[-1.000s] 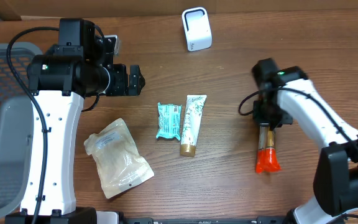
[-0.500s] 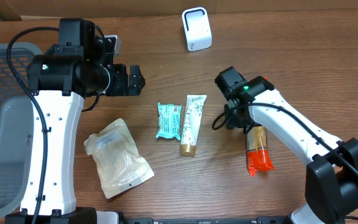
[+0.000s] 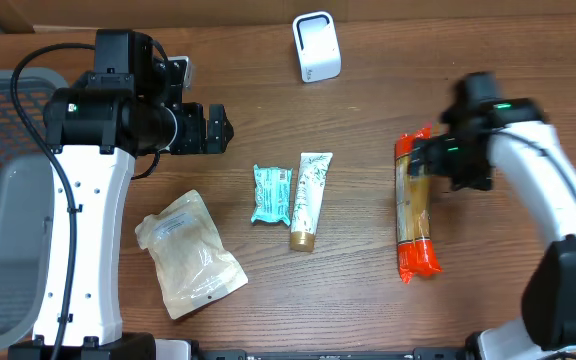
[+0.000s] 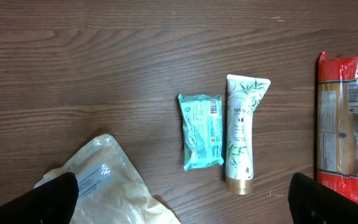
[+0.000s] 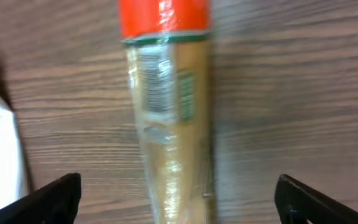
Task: Scan the item barcode
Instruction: 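Grasp the spaghetti package with the right gripper and lift it upright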
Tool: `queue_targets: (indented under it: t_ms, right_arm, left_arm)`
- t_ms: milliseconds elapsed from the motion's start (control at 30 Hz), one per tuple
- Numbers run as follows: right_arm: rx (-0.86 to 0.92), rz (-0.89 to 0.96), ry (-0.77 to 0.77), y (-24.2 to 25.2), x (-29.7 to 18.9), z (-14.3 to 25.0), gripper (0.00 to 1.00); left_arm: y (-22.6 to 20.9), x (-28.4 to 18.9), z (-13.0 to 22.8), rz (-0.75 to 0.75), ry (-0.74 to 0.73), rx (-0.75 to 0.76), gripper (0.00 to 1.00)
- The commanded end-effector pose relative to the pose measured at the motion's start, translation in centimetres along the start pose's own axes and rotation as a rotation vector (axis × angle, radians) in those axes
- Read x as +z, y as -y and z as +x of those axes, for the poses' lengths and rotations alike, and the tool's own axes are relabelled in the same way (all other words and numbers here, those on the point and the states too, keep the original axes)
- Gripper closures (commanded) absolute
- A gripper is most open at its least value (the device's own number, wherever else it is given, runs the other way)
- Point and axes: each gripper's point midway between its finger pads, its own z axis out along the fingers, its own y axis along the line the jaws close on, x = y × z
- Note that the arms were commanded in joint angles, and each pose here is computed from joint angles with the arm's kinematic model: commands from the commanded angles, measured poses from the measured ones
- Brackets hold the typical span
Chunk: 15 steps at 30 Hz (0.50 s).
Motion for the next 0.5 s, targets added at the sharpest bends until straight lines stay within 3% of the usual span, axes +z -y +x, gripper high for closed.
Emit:
queue_targets:
  t_ms: [0,167,467]
  right_arm:
    - [-0.103,-0.329,-0.049,-2.5,-0.2,1.1,0.00]
    - [-0.141,-0.396,-0.139,-2.0,3.3,3.6,0.00]
    - [-0.147,-0.389,-0.150,-1.0,8.0,6.3,0.00]
  left_arm:
    - [0.6,-1.6,-0.6,0.018,0.052,0.029,0.00]
    - [0.6,-1.6,-0.6,0.018,0.052,0.029,0.00]
    - [0.6,-1.6,-0.6,0.018,0.052,0.029,0.00]
